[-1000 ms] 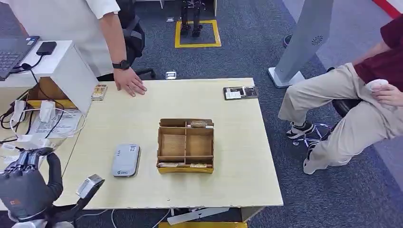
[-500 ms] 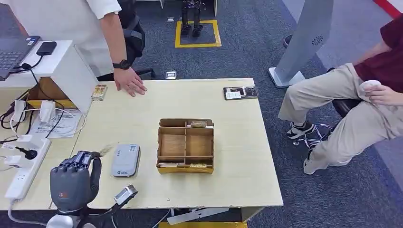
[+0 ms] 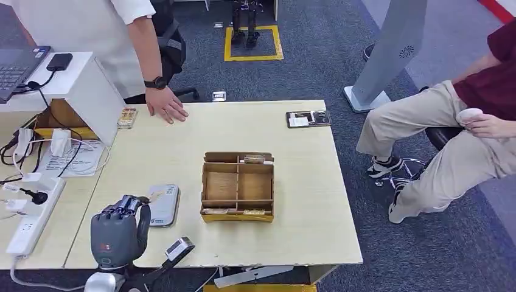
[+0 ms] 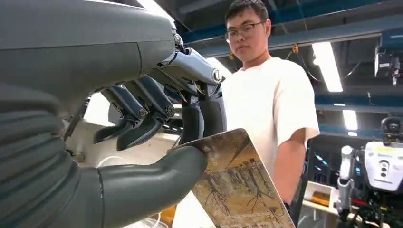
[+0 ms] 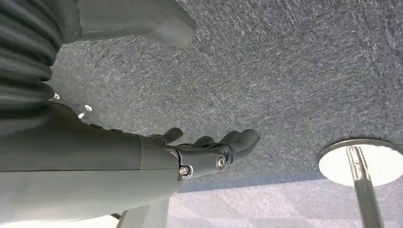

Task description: Pass the card to the sensor for recognition and then transmit it.

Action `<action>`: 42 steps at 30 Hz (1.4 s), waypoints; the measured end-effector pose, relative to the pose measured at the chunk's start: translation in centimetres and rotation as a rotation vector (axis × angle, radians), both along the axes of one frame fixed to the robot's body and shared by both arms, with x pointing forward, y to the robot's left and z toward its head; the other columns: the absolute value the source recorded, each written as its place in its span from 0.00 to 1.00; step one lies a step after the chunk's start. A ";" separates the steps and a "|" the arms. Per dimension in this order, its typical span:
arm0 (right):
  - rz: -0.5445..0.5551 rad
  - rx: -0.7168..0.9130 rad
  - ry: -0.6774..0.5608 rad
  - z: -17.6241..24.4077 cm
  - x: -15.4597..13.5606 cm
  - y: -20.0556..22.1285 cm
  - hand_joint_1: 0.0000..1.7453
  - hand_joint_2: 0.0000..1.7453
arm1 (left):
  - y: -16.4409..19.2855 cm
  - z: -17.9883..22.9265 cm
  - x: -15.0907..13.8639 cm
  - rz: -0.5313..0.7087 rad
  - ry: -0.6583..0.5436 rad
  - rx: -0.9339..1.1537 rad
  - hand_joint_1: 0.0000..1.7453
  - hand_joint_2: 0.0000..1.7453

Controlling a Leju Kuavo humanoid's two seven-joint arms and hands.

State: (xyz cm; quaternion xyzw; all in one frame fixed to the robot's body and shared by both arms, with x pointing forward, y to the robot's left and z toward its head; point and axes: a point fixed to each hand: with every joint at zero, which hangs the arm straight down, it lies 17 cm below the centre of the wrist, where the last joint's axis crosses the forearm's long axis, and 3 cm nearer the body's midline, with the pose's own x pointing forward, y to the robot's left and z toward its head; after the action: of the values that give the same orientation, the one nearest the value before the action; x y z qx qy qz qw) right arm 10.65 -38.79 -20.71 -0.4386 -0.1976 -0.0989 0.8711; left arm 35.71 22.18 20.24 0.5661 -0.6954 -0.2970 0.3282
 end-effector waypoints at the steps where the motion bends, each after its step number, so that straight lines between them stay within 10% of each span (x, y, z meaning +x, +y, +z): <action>1: 0.000 0.001 0.000 0.0 0.0 0.0 0.00 1.00 | 0.0 -0.2 0.1 0.006 0.007 -0.005 1.00 1.00; 42: -0.048 0.000 0.008 0.0 -0.8 -0.5 0.00 1.00 | 6.2 -3.9 0.3 0.227 0.115 -0.074 1.00 1.00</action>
State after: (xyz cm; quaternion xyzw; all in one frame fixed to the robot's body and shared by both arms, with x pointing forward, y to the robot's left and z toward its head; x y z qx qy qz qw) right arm 9.81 -39.30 -20.71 -0.4437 -0.1836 -0.1179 0.8692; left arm 36.00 28.34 16.34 0.6107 -0.6173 -0.2642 0.4197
